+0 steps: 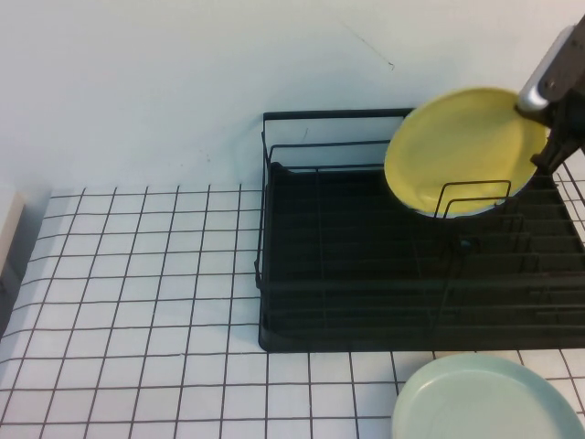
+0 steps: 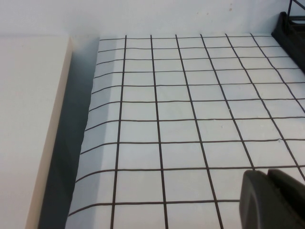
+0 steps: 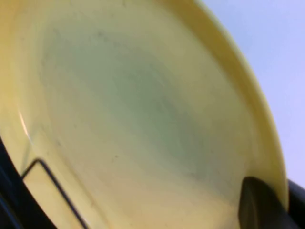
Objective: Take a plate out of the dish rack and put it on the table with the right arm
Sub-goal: Grasp the plate from the shelf, then place the plate from the table
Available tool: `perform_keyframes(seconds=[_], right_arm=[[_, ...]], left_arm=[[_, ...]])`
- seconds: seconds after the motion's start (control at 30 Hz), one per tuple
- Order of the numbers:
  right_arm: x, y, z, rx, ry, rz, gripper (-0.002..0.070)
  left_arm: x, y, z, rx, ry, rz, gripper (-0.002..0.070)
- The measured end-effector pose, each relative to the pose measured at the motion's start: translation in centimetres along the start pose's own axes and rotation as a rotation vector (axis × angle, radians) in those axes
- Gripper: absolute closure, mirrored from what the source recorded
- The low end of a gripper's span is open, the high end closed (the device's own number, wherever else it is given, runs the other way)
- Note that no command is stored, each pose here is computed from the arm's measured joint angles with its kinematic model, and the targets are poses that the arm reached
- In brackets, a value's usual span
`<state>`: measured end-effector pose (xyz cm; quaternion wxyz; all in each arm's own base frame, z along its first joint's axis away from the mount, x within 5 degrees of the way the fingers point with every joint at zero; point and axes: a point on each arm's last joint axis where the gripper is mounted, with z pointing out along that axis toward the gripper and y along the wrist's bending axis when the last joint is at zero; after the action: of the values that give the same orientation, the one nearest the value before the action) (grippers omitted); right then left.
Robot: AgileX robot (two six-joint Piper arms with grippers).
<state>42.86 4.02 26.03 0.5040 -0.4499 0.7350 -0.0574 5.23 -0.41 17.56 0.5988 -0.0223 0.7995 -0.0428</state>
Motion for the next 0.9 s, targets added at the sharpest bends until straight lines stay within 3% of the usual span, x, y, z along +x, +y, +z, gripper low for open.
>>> perform_keyframes(seconds=[0.3,0.5,0.6,0.73,0.9], right_arm=[[-7.5,-1.6,-9.1,0.036,-0.229,0.054,0.0652],[-11.0,-0.3,-15.3,-0.106,-0.322,0.248,0.0654],[-11.1,1.4,-17.0,-0.263,-0.233,0.295,0.0654],[-8.9,3.7,-18.0,-0.490,0.088,0.400,0.0655],[-4.8,6.2,-17.1,-0.553,0.394,0.520,0.0655]], left_arm=[[0.0,0.0,0.0,0.000,0.000,0.000,0.0678],[0.0,0.0,0.0,0.000,0.000,0.000,0.0678],[0.0,0.0,0.0,0.000,0.000,0.000,0.0678],[0.0,0.0,0.0,0.000,0.000,0.004,0.0678],[0.0,0.0,0.0,0.000,0.000,0.004,0.0678]])
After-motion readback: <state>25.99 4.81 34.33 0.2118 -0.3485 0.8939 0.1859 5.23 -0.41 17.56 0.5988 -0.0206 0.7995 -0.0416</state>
